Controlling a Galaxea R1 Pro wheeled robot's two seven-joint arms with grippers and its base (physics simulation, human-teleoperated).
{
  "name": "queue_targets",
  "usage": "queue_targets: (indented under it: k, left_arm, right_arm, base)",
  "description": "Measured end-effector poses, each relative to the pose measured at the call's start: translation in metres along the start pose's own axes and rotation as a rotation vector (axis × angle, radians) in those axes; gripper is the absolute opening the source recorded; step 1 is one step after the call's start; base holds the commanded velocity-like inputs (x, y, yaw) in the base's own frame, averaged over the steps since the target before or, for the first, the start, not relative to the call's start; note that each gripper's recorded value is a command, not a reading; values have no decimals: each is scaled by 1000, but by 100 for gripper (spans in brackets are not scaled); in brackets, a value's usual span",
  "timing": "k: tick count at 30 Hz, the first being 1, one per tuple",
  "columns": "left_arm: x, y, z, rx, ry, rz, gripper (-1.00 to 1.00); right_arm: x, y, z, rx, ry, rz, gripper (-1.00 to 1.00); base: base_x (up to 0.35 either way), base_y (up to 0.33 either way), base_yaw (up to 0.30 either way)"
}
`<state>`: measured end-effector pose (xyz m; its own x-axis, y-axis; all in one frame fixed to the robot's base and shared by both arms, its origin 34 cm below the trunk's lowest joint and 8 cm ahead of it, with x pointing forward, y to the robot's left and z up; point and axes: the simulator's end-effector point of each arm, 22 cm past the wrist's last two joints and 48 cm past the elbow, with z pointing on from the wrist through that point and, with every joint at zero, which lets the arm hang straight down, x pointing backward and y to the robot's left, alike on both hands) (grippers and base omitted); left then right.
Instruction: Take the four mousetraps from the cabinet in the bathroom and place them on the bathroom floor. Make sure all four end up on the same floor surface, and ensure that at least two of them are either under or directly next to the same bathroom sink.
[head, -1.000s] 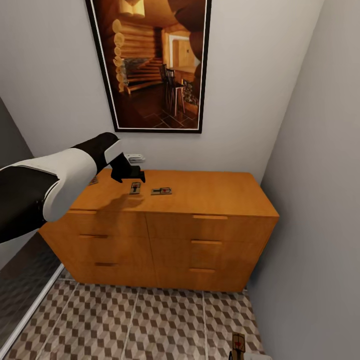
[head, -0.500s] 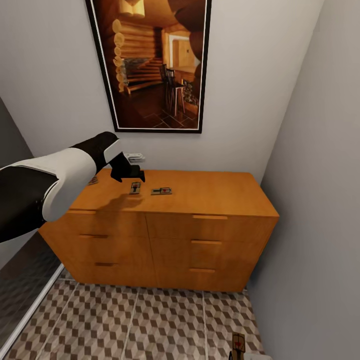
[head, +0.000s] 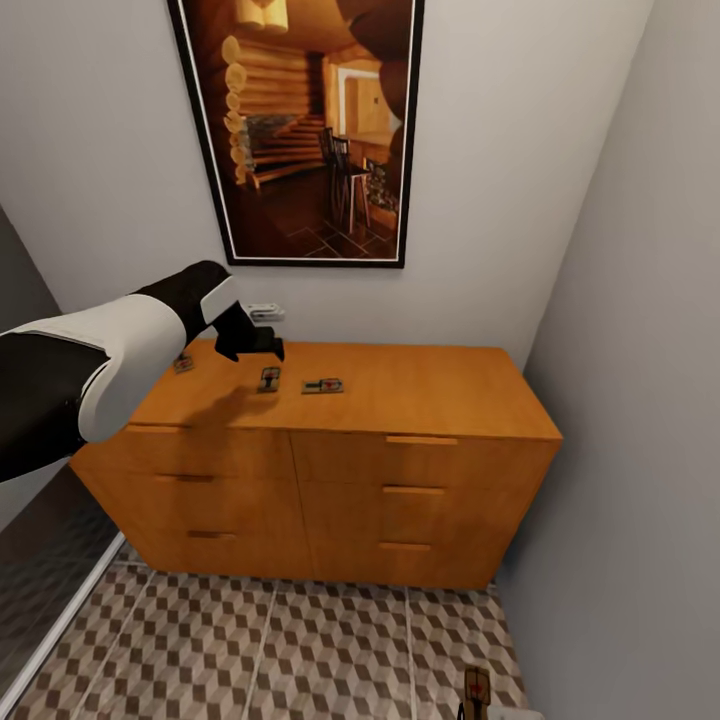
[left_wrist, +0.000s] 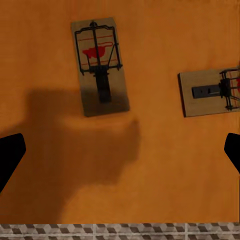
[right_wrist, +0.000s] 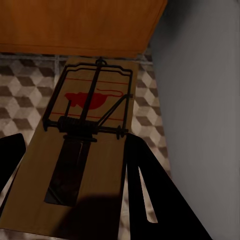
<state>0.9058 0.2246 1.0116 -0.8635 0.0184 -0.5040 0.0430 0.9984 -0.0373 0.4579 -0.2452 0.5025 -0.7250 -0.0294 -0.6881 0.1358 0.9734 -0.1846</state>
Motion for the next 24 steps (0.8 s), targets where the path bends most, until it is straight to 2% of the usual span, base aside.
queue_targets:
  k: [18, 21, 24]
  left_arm:
    - [-1, 1, 0, -8, -4, 8, 100]
    - [1, 6, 1, -25, 3, 5, 100]
    - [3, 17, 2, -73, 7, 7, 100]
  right_arm:
    - [0, 0, 0, 0, 0, 0, -100]
    - [0, 0, 0, 0, 0, 0, -100]
    - [0, 0, 0, 0, 0, 0, -100]
  base:
    - [82, 0, 0]
    - [6, 0, 0]
    - [2, 0, 0]
